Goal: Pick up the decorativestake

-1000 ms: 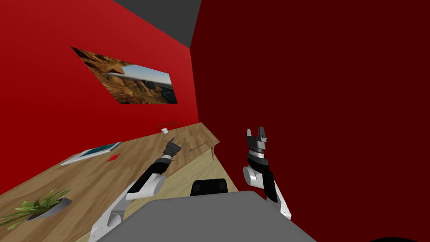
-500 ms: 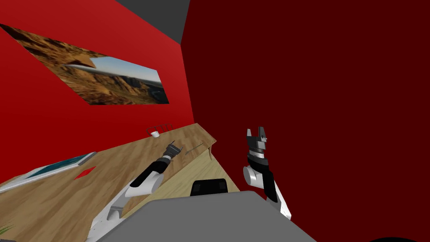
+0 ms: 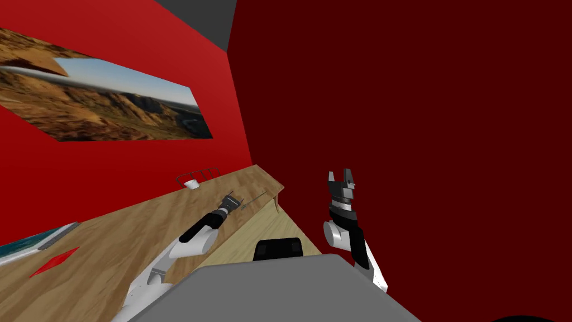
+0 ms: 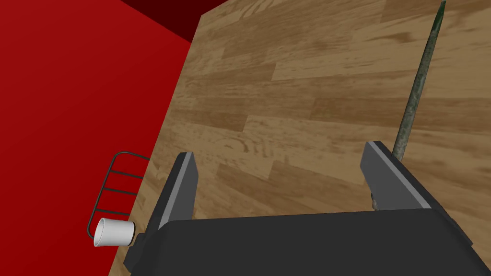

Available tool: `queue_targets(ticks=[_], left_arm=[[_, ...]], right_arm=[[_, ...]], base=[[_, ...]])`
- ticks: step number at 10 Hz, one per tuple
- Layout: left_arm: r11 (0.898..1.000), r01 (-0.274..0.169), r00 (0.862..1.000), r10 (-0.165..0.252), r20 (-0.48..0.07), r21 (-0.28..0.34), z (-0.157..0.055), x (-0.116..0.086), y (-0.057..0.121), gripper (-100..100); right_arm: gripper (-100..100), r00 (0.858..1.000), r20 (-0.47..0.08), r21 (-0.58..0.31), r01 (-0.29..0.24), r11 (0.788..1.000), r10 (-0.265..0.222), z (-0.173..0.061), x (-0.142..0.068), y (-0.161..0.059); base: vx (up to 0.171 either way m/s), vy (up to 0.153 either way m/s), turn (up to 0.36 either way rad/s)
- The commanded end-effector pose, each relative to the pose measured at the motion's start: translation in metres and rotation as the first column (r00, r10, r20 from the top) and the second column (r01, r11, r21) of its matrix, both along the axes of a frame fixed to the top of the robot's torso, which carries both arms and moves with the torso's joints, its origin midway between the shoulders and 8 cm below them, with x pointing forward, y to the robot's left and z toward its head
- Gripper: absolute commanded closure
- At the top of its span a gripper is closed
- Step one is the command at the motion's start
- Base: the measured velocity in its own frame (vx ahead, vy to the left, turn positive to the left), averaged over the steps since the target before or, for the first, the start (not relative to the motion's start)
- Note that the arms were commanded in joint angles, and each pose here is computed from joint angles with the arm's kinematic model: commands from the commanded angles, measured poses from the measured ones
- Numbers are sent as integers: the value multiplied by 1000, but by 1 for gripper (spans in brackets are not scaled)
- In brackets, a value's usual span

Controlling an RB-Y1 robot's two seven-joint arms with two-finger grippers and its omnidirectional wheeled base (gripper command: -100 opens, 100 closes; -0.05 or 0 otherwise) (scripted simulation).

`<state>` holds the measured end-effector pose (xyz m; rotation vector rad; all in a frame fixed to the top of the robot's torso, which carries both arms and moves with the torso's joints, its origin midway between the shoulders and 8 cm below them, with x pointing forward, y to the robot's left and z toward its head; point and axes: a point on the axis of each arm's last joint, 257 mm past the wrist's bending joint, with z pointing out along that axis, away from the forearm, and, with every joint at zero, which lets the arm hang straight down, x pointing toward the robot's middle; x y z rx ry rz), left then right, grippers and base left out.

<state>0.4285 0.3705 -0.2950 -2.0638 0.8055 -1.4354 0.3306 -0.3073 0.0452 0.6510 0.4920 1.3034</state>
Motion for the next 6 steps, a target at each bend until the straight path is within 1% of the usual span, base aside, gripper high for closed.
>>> queue_targets(ticks=[1,2,3,4,5,6], left_arm=[[999,-21,998,18,-61,-47,-17,-2,7,-100],[999,-24,996,19,-88,-48,-24,-5,7,-100],[995,-45,991,34,-128,-84,-36,-6,13,-100],[995,-48,988,35,-150,-84,-41,-9,13,-100],[995,-49,986,35,-161,-84,-44,-10,13,-100],[990,-75,976,49,-213,-116,-58,-14,19,-100]], right_arm=[[0,1000,0,0,0,1000,0,0,0,0],[0,1000,0,0,0,1000,0,0,0,0],[0,1000,0,0,0,1000,0,0,0,0],[0,1000,0,0,0,1000,0,0,0,0],[0,1000,0,0,0,1000,0,0,0,0],[0,1000,0,0,0,1000,0,0,0,0]], base=[[6,18,-269],[5,19,-130],[9,17,-220],[8,20,-128],[3,8,-6],[7,6,-255]])
